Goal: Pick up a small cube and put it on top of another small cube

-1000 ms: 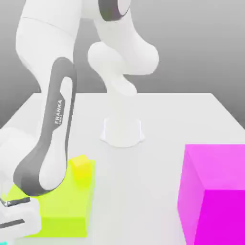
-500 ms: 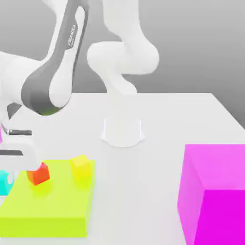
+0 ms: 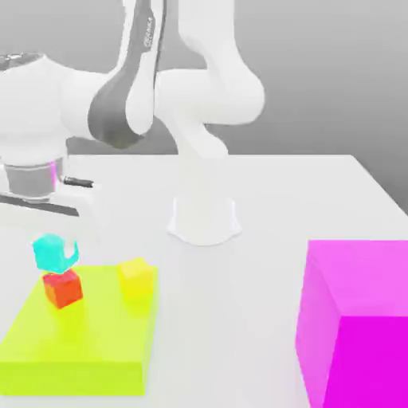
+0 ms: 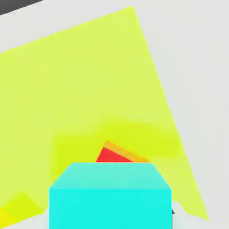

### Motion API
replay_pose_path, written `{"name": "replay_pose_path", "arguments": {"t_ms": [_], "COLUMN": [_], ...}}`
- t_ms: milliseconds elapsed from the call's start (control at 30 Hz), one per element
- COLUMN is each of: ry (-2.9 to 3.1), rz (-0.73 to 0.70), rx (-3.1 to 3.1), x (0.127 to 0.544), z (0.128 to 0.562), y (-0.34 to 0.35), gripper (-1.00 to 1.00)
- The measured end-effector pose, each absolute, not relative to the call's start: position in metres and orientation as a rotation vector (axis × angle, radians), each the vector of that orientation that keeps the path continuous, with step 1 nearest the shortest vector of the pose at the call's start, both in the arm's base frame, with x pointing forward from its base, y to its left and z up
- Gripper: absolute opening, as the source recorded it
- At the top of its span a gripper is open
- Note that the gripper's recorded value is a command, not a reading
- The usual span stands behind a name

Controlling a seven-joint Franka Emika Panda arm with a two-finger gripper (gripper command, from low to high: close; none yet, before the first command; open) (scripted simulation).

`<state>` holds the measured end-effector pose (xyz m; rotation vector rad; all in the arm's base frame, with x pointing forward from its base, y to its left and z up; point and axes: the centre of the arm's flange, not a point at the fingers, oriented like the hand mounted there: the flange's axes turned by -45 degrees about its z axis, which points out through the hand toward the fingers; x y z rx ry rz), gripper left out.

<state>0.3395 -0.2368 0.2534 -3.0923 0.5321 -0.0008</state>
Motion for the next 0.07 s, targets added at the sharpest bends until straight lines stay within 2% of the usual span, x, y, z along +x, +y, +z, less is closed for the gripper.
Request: {"name": "replay_pose_path", "arguments": {"t_ms": [67], "ry": [0.532], "rz": [-0.001], "rx": [-3.092], "x": [0.3395], "z": [0.2534], "y": [-0.2368], "gripper": [1.0]}}
